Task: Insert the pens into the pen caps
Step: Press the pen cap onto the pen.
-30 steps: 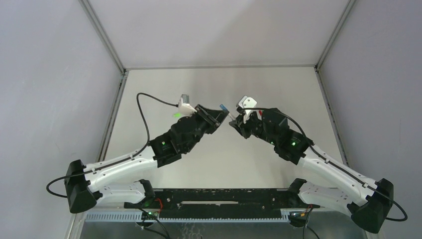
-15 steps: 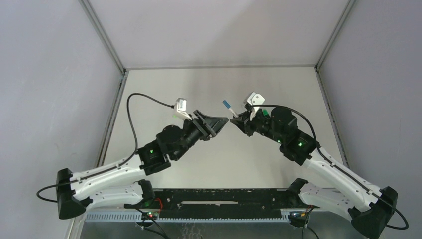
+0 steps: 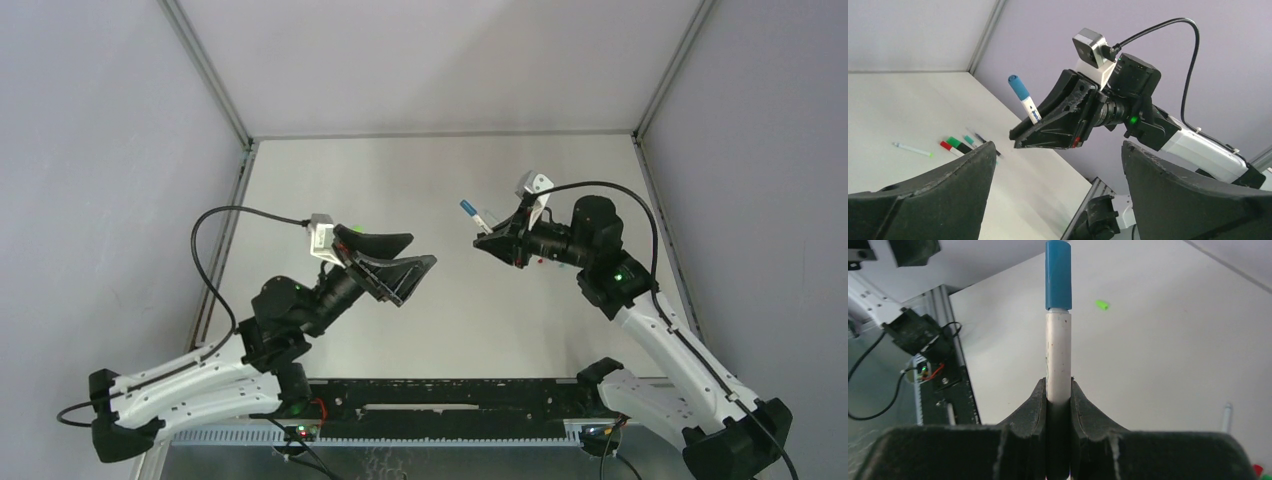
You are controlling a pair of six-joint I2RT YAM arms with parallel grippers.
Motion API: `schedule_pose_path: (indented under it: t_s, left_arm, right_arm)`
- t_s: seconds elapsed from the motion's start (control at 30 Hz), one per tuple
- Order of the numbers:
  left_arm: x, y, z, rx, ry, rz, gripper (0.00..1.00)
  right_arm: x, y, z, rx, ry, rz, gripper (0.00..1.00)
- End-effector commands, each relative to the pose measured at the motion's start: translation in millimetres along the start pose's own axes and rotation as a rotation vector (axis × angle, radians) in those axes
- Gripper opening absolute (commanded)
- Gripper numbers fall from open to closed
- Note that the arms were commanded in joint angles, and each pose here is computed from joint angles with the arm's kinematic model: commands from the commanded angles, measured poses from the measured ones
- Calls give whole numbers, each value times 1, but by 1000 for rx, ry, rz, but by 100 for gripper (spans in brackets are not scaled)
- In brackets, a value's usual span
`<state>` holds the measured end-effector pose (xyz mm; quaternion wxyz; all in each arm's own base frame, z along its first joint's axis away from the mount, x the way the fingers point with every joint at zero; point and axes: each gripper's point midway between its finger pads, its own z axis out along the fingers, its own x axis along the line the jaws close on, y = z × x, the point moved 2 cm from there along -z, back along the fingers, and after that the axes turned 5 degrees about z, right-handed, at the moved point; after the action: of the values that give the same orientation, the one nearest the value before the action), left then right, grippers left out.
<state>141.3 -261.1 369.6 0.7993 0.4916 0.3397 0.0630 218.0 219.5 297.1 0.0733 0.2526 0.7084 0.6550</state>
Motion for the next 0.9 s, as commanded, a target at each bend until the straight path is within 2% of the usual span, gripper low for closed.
schedule_pose_path:
  t_s: [0.0,0.17,0.27,0.33,0.43,0.57,0.87]
  left_arm:
    - [-3,25,11,-68,-7,51,100]
    - [13,26,36,-95,96,-172,100]
    - [19,25,47,-110,152,-246,99]
    - [21,25,54,-119,179,-284,95]
    - [23,24,65,-121,212,-330,89]
    - [20,23,76,-115,213,-356,85]
    - [21,10,95,-78,250,-388,67]
  right_arm:
    - [29,26,-10,-53,178,-13,0]
    - [26,25,-9,-45,187,-8,0]
    - [25,23,-9,-41,181,-7,0]
    - [24,23,-9,-38,183,-5,0]
    - [24,21,-8,-33,185,-2,0]
    - [23,20,-7,-29,184,0,0]
    - [23,19,-7,-29,185,0,0]
